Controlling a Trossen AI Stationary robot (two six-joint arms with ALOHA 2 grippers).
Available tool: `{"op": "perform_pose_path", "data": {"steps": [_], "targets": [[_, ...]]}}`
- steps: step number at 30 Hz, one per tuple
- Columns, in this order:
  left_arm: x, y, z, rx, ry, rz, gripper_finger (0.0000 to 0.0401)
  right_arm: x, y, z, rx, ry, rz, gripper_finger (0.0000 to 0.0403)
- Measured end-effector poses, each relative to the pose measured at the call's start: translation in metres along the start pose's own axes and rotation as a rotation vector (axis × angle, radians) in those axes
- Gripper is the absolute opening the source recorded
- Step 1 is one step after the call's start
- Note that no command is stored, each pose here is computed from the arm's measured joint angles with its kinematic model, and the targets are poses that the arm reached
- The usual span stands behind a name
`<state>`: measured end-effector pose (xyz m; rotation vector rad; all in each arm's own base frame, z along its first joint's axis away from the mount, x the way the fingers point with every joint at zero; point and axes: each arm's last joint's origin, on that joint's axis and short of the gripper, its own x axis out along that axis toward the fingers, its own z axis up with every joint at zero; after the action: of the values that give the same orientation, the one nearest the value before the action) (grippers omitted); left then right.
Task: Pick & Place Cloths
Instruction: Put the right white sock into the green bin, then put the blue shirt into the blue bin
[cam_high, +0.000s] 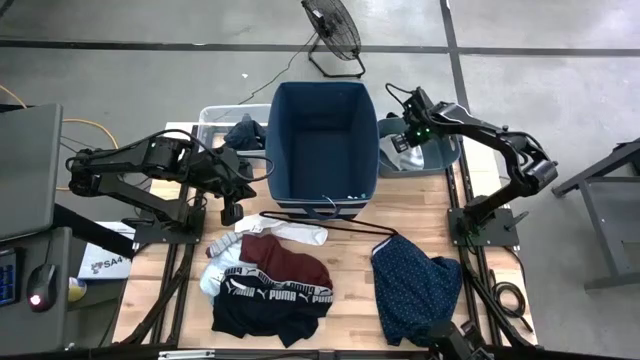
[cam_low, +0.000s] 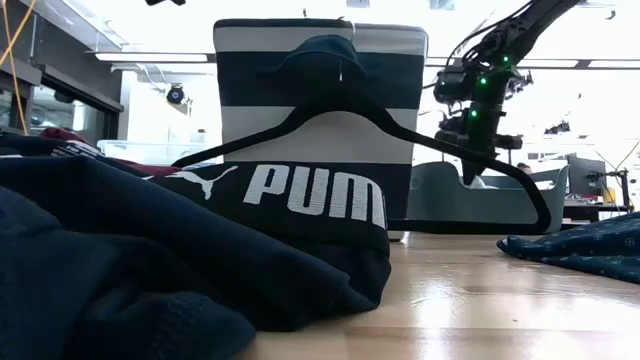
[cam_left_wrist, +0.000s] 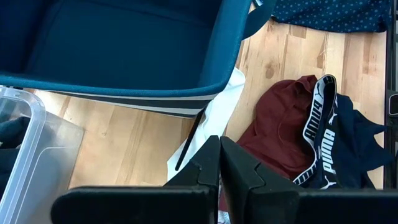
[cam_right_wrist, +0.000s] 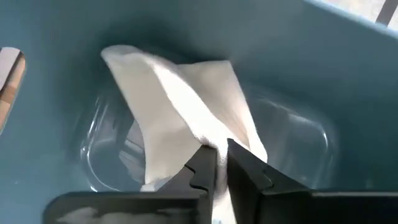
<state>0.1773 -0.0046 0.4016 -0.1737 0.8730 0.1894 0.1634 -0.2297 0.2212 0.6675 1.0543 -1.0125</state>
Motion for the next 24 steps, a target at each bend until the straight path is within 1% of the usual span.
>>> {"op": "perform_pose_path", "data": {"steps": [3,6,9,12,16,20,24], "targets": [[0.000,0.000,0.000,0.000,0.000,0.000,0.0005,0.000,0.000,-0.001,0.024,0.013,0.009,0.0082],[0.000,0.000,0.000,0.000,0.000,0.000,0.0005,0.000,0.000,-0.003,0.047,0.031,0.007,0.0135],[0.000,0.000,0.000,0.000,0.000,0.000,0.0005,0.000,0.000,-0.005,0.049,0.062,0.029,0.0185],[0.000,0.000,0.000,0.000,0.000,0.000,0.0005,-0.002,0.000,-0.008,0.050,0.090,0.055,0.0221],[0.000,0.000,0.000,0.001,0.000,0.000,0.0005,-0.011,-0.001,-0.015,0.068,0.131,0.064,0.0239],[0.000,0.000,0.000,0.001,0.000,0.000,0.0005,-0.027,-0.004,-0.024,0.078,0.150,0.070,0.0237],[0.000,0.000,0.000,0.000,0.000,0.000,0.0005,-0.051,-0.007,-0.036,0.119,0.159,0.116,0.0233]]}}
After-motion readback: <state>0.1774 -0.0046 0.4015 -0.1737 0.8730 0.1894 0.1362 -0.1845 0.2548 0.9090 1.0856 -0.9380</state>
